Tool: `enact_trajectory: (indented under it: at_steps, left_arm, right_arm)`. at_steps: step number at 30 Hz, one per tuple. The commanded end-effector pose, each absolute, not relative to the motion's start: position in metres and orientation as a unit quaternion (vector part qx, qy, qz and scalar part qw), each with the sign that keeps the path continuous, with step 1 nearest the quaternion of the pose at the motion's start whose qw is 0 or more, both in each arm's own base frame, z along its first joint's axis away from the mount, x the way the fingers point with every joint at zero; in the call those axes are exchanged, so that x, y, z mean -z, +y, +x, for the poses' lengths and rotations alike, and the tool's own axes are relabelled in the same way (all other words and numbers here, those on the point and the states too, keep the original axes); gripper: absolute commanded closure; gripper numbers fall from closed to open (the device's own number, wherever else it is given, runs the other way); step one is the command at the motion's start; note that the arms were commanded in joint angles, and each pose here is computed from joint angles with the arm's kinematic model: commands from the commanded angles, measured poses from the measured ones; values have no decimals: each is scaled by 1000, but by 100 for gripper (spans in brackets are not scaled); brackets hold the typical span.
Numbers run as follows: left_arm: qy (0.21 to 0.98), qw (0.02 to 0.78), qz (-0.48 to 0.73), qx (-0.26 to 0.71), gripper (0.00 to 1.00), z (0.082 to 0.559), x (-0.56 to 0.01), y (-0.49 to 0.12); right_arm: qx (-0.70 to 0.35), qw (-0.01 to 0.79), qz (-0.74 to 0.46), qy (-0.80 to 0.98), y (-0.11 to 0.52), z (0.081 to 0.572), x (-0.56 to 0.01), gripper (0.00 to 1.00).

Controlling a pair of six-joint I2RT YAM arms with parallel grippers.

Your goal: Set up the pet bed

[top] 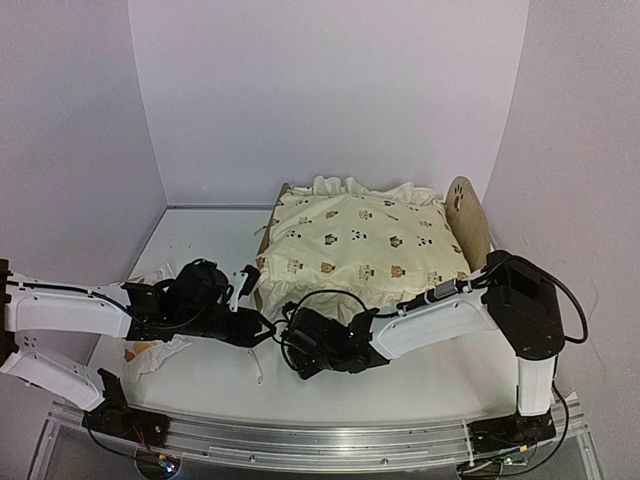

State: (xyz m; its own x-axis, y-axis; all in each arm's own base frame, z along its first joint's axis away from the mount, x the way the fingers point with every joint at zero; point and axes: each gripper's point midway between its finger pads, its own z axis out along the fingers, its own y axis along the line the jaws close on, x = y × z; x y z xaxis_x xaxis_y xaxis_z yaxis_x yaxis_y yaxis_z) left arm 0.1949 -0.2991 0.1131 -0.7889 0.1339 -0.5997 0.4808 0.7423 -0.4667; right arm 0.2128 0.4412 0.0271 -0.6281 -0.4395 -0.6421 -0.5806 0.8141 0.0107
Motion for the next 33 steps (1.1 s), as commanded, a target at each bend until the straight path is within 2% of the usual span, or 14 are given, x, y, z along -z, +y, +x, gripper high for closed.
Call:
enact_trajectory:
  at_steps: [1, 5, 9, 11, 16, 18, 21, 24, 25, 28, 33]
  left_arm:
    - [944, 304, 74, 106, 60, 224, -68, -211]
    - [945, 320, 41, 61, 58, 229, -68, -190]
    - [942, 335, 9, 25, 44, 236, -67, -176]
    - [943, 334, -1, 11, 43, 242, -67, -173]
    - [931, 362, 6, 48, 43, 242, -87, -174]
    - [922, 384, -16, 49, 38, 244, -102, -163]
    - [894, 421, 27, 149, 38, 241, -144, -187]
    - [832, 444, 158, 293, 36, 213, -194, -232]
    - [825, 443, 173, 304, 35, 208, -201, -235]
    - [842, 432, 179, 270, 35, 211, -201, -229]
    - [903, 395, 90, 142, 33, 236, -143, -197]
  right_arm:
    - [-219, 388, -239, 862, 477, 221, -86, 63]
    - [-222, 394, -230, 861, 475, 223, -84, 64]
    - [-228, 397, -225, 860, 471, 222, -82, 64]
    - [-242, 394, -228, 857, 472, 218, -81, 64]
    - [-245, 393, -240, 853, 469, 214, -84, 64]
    - [-225, 412, -232, 852, 451, 218, -96, 64]
    - [-195, 440, -214, 850, 420, 226, -115, 63]
    - [-176, 423, -223, 861, 412, 229, -125, 61]
    - [-168, 422, -227, 861, 413, 231, -128, 61]
    - [-154, 412, -232, 868, 411, 230, -125, 60]
    - [-174, 392, -227, 874, 412, 222, -119, 60]
